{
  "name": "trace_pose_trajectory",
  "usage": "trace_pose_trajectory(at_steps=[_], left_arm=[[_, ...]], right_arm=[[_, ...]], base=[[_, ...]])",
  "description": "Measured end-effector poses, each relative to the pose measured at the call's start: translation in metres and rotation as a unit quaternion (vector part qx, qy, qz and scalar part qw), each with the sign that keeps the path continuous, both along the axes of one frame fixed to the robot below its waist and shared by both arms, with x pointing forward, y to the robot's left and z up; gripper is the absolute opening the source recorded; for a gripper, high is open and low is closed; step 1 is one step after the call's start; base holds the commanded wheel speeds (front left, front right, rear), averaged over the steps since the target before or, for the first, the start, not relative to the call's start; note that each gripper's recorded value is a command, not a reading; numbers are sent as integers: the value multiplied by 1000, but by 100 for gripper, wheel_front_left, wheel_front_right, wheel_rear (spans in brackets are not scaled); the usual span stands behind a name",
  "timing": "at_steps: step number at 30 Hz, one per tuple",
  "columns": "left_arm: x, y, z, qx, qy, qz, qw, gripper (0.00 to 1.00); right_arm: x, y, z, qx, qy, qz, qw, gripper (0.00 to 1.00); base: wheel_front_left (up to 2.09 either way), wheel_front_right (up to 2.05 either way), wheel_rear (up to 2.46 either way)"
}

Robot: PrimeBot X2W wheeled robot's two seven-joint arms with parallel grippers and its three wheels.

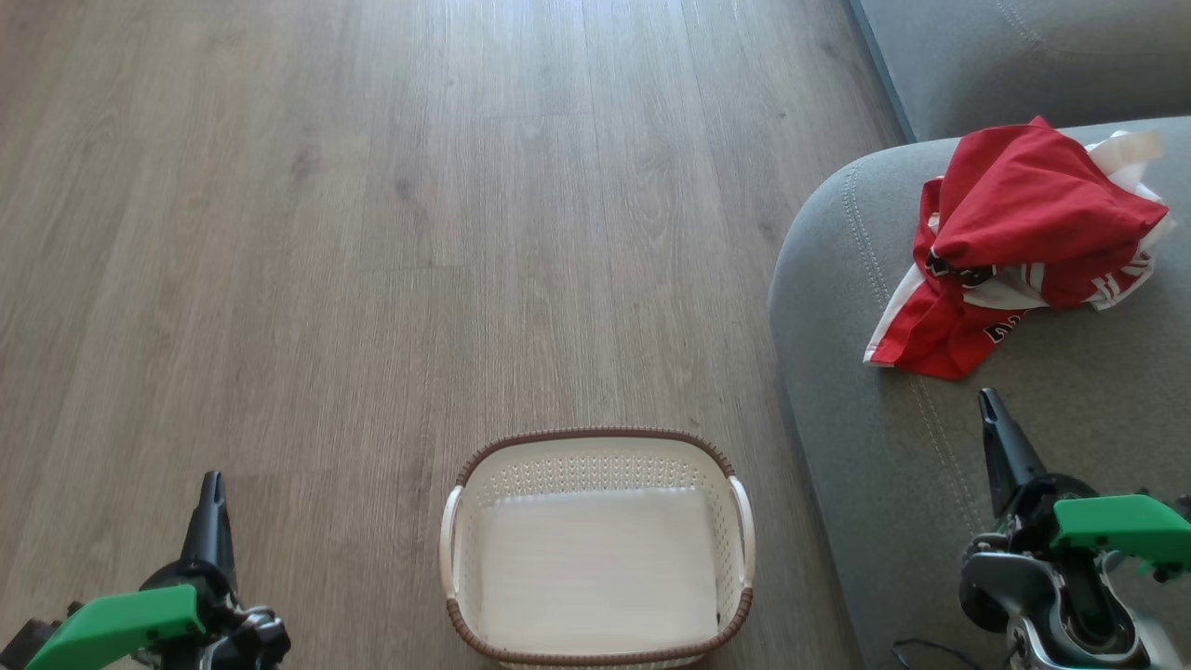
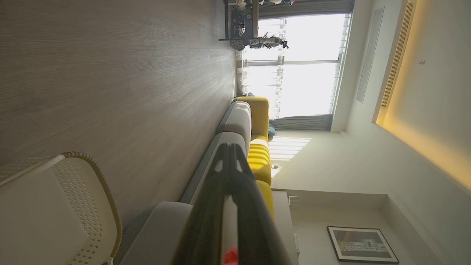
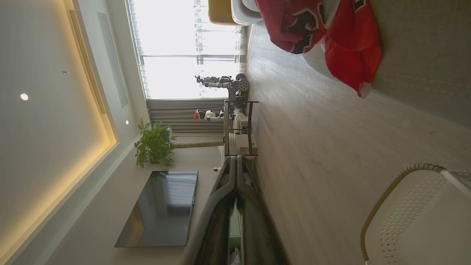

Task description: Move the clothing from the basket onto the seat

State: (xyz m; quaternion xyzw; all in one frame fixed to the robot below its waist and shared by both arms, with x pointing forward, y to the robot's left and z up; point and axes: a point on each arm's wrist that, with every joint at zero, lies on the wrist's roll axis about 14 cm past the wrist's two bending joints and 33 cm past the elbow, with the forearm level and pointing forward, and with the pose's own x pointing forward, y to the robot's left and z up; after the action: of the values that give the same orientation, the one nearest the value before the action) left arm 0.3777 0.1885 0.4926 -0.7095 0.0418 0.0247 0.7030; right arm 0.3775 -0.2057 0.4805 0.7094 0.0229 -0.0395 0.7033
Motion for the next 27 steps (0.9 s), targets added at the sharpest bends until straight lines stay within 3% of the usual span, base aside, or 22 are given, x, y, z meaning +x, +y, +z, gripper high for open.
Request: trace_pose_trajectory(at_steps=[27], left_arm=[[0,0,0,0,0,0,1000,0]], right_arm=[[1,0,1,3,-2,1,1000,0]], base=[[0,0,0]])
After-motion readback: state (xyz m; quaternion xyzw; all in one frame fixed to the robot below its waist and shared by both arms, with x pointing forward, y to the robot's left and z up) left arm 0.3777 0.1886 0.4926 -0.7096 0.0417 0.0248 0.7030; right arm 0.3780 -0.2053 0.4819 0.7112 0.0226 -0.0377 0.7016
